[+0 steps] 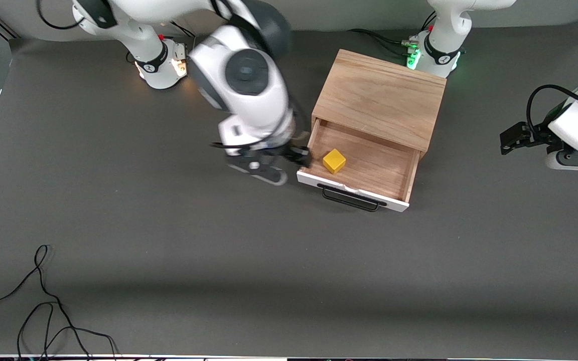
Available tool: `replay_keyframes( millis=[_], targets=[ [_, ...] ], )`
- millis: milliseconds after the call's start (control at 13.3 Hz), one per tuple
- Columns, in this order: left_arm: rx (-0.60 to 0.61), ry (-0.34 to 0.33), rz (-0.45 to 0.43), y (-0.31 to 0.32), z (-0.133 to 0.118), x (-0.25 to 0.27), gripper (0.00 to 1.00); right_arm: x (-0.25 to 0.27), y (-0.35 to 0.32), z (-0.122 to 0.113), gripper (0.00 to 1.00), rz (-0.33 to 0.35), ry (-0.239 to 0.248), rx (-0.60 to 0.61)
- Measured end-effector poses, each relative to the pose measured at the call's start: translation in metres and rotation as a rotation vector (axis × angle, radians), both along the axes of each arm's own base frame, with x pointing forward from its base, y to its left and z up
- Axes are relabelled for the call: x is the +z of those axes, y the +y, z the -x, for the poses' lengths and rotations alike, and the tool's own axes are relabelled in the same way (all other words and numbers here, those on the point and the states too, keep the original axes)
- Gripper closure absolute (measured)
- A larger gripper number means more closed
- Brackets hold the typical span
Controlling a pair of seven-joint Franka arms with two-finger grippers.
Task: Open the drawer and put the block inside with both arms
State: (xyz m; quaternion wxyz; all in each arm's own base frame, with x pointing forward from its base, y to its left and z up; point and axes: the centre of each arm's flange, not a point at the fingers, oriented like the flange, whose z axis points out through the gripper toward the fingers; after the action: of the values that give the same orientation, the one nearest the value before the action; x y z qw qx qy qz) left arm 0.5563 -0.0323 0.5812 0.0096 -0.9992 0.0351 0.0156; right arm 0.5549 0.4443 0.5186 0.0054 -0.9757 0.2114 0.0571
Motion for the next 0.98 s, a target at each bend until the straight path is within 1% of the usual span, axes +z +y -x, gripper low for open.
replay_keyframes(
  millis=[151, 301, 452, 603, 753, 828, 979],
  targets=[
    [0.001, -0.001, 0.000, 0.001, 0.000, 0.000, 0.00, 0.032, -0.066, -0.011, 0.00, 0.034, 0.061, 0.028],
    [0.004, -0.002, 0.000, 0.001, 0.000, 0.001, 0.00, 0.053, -0.136, -0.023, 0.00, 0.025, 0.095, 0.111],
    [0.003, -0.007, 0.001, 0.000, 0.000, 0.004, 0.00, 0.058, -0.191, -0.023, 0.00, 0.013, 0.125, 0.199],
    [0.001, -0.010, 0.001, -0.001, 0.000, 0.006, 0.00, 0.053, -0.215, -0.013, 0.00, 0.026, 0.156, 0.242],
    [0.002, -0.013, 0.001, -0.001, 0.000, 0.008, 0.00, 0.045, -0.225, -0.004, 0.00, 0.071, 0.175, 0.324],
    [0.003, -0.014, 0.002, 0.000, 0.000, 0.010, 0.00, 0.042, -0.231, -0.001, 0.00, 0.083, 0.181, 0.342],
    [0.004, -0.013, 0.001, 0.001, 0.000, 0.011, 0.00, 0.041, -0.253, -0.003, 0.00, 0.083, 0.188, 0.353]
  ],
)
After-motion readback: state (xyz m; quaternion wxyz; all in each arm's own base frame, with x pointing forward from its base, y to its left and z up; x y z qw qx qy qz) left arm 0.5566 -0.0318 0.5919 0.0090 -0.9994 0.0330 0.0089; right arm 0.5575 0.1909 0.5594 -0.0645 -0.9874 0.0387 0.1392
